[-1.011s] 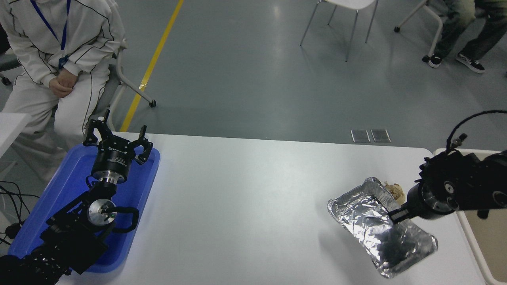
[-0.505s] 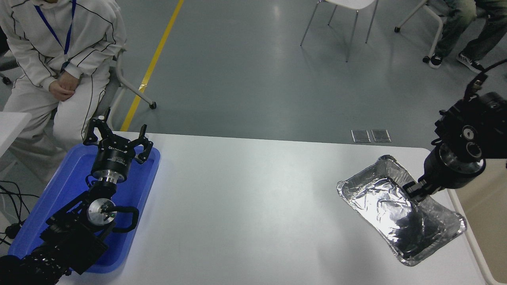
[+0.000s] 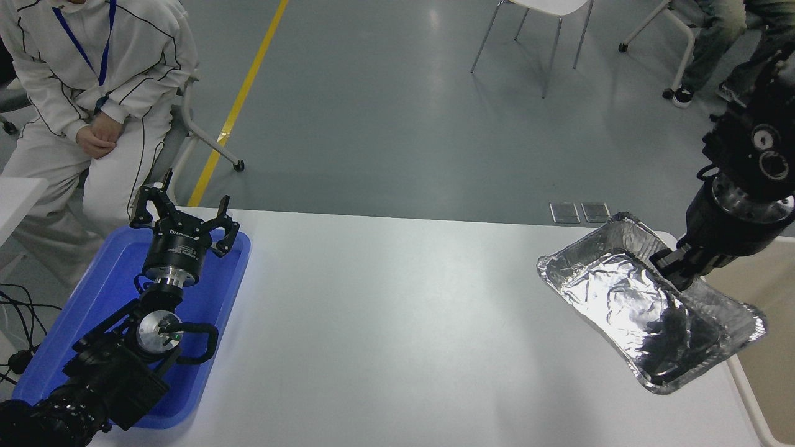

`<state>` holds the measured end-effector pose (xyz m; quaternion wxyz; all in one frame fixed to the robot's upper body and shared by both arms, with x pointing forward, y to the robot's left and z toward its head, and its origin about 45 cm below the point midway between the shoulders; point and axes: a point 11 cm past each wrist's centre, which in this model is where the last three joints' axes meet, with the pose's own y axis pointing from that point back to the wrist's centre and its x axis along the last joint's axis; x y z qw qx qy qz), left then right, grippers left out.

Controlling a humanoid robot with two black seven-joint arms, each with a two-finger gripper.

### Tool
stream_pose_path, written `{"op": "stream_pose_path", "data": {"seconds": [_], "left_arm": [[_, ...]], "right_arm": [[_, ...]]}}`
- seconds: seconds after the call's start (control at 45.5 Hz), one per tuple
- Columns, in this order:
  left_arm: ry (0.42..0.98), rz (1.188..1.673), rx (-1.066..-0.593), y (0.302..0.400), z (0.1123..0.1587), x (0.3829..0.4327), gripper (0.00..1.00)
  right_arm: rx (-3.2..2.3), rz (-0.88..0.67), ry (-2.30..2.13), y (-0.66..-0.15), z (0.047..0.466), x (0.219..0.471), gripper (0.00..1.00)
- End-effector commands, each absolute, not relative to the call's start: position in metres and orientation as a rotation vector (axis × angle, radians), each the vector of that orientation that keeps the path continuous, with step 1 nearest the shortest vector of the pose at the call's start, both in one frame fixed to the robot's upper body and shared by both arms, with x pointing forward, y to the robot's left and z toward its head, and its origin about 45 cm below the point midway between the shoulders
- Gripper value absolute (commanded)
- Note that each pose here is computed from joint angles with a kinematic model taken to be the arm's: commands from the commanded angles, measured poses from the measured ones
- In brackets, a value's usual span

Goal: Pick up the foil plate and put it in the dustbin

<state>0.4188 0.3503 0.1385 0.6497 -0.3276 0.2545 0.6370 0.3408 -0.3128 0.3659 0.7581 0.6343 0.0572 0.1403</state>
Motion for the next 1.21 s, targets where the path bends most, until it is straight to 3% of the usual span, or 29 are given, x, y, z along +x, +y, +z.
{"op": "stream_pose_path", "data": {"seconds": [0.0,0.44,1.187], "left_arm": [[0.578,1.447,-0.744,0.3503,0.1385,0.4188,1.00],[0.578,1.447,-0.744,0.3503,0.1385,0.4188,1.00],[0.578,1.447,-0.744,0.3503,0.1385,0.4188,1.00]], "right_arm": [[1.406,0.345,0.051,-0.307,0.396,0.345,0.00],[1.422,0.318,0.009,-0.322,0.397,0.344,0.00],[1.466,-0.044,-0.369,-0.482,0.372,0.288,0.00]]}}
